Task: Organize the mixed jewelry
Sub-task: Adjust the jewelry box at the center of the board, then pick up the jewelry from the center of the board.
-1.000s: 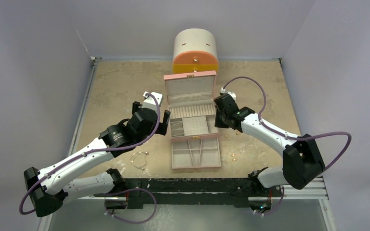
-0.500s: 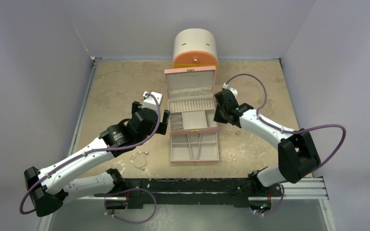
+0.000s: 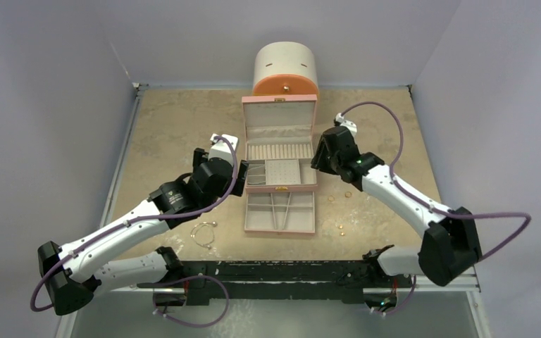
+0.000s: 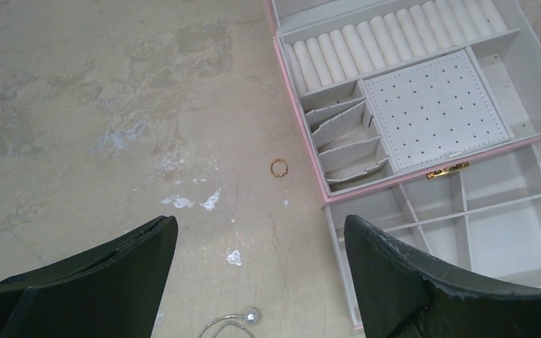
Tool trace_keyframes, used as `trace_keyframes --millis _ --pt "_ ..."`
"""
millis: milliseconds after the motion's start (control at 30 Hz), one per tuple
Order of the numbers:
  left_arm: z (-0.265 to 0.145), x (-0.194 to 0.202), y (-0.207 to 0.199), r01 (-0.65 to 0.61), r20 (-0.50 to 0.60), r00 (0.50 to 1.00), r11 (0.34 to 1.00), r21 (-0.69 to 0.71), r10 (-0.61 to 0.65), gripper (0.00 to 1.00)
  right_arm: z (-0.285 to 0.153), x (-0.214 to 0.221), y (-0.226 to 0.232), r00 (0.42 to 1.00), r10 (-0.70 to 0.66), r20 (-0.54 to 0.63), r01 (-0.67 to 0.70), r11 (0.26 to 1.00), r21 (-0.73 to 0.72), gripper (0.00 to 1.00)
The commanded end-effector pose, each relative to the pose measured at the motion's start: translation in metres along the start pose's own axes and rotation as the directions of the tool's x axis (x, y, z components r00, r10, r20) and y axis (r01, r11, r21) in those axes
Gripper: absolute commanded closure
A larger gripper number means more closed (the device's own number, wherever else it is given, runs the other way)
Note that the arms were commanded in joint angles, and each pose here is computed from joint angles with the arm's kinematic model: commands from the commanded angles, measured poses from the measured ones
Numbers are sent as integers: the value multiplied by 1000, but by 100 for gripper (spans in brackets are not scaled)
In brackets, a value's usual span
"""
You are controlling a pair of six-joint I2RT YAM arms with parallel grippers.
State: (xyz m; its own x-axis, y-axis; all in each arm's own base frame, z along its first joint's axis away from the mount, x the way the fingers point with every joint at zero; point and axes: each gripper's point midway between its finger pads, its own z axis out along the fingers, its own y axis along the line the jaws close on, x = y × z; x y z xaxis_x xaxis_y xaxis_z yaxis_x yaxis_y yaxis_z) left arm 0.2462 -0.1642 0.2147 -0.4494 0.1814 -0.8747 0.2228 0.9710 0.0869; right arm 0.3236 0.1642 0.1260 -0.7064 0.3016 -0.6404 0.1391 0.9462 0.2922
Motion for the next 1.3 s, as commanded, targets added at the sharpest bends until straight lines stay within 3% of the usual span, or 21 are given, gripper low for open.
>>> trace_keyframes --millis 0,233,533,800,1267 --pt "-6 -22 0 39 55 998 999 -5 -39 12 -32 -22 -2 997 19 72 -18 1000 -15 52" --pt "-6 -23 -1 40 55 998 999 1 -40 12 -57 4 -44 998 21 57 -25 997 76 48" --pt "-7 -25 -2 59 61 996 998 8 -59 12 -71 67 -85 990 117 -77 -103 981 167 49" --pt "-9 -26 -3 69 60 996 997 20 -71 12 -69 107 -108 973 129 -193 -80 966 244 55" --pt "-13 -30 -3 77 72 994 996 33 -79 13 -50 146 -120 942 180 -283 -89 948 307 65"
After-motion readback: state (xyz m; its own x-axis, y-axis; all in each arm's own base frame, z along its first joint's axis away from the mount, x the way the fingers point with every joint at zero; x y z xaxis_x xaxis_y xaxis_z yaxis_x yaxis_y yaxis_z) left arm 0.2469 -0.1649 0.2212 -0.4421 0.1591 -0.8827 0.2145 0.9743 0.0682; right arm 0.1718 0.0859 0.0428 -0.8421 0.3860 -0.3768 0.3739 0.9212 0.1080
